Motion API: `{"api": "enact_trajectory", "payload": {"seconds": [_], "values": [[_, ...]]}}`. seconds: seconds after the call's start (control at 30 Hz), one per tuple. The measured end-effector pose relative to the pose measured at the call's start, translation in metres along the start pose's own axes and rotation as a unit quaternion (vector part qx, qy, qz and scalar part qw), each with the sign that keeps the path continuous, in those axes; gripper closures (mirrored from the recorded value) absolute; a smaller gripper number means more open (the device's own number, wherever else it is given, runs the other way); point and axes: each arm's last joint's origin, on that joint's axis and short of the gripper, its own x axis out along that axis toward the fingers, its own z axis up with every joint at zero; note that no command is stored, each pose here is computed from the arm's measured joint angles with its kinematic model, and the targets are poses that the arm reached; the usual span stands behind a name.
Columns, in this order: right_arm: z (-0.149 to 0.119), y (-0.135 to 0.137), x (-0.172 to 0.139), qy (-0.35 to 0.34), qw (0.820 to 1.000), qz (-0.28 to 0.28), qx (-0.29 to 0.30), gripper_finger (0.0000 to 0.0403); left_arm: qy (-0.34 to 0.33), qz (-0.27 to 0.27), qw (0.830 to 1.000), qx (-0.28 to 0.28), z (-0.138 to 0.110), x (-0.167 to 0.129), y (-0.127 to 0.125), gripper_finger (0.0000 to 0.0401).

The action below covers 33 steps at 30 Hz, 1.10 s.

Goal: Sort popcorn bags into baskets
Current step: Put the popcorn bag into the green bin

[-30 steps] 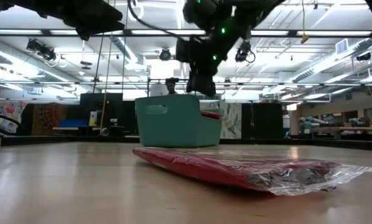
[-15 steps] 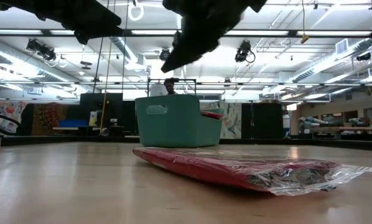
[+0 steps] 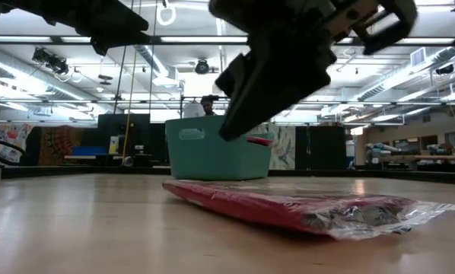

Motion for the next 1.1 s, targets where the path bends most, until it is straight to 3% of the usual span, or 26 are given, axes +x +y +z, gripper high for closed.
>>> {"api": "enact_trajectory", "payload": {"seconds": [0.27,0.4,0.5,0.67,0.77,0.83,1.1], "values": [[-0.023,0.003,0.025,0.078,0.997,0.004,0.021,0.0371,-0.002,0.000,1.000,-0.001,0.001,0.000,0.000,0.0209],[-0.034,-0.006,0.008,0.158,0.985,-0.058,0.045,0.0379,0.000,0.000,1.000,0.001,0.000,0.000,0.000,0.0209],[-0.041,-0.016,-0.011,0.215,0.966,-0.133,0.054,0.0383,0.000,0.000,1.000,0.001,0.000,0.000,0.000,0.0209],[-0.057,-0.034,-0.039,0.307,0.913,-0.256,0.079,0.0386,0.000,0.000,1.000,0.000,0.000,0.000,0.000,0.0209],[-0.064,-0.043,-0.055,0.349,0.878,-0.311,0.101,0.0387,0.000,0.000,1.000,0.001,0.000,0.000,0.000,0.0209],[-0.065,-0.045,-0.062,0.356,0.868,-0.328,0.115,0.0387,0.000,0.000,1.000,0.002,0.000,0.000,0.000,0.0209],[-0.050,-0.029,-0.069,0.280,0.891,-0.326,0.145,0.0378,0.000,0.000,1.000,0.002,0.000,0.000,0.000,0.0209]]}}
